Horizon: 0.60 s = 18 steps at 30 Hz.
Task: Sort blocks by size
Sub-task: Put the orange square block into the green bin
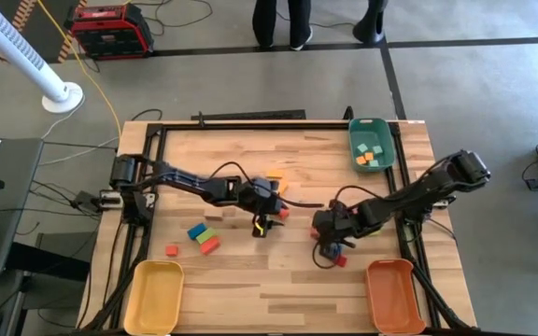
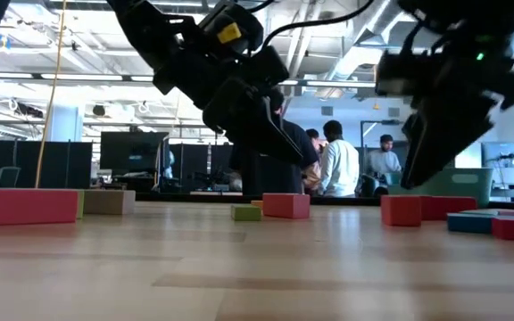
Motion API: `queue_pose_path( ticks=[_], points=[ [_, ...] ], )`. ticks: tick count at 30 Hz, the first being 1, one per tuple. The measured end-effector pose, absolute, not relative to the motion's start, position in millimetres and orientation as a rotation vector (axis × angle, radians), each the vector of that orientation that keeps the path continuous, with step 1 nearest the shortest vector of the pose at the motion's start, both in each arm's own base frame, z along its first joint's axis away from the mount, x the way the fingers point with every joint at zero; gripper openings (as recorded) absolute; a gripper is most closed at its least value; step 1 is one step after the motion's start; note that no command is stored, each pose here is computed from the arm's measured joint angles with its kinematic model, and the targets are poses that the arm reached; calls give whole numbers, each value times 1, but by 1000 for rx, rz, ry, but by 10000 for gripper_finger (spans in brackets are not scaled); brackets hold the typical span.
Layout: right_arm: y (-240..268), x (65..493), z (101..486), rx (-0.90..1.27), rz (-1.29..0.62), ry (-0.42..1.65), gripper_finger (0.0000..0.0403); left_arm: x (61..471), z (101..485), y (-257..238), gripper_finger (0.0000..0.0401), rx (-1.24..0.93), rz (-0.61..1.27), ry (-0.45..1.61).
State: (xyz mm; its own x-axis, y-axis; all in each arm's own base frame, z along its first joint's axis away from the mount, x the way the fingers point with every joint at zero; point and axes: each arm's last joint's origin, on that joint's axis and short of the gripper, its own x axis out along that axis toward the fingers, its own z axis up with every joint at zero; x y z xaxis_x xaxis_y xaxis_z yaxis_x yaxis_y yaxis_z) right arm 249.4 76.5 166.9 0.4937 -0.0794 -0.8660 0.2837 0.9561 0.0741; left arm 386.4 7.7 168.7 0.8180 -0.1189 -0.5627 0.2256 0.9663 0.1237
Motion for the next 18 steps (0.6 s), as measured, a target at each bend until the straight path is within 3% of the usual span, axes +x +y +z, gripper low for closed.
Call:
queue_pose_path(
  ticks=[4, 18],
  points=[
    [84, 245, 179, 233, -198, 964, 254, 388, 171, 1, 247, 209, -200, 549],
    [94, 233, 179, 311, -251, 1014, 254, 394, 183, -22, 247, 156, -226, 420]
  ],
)
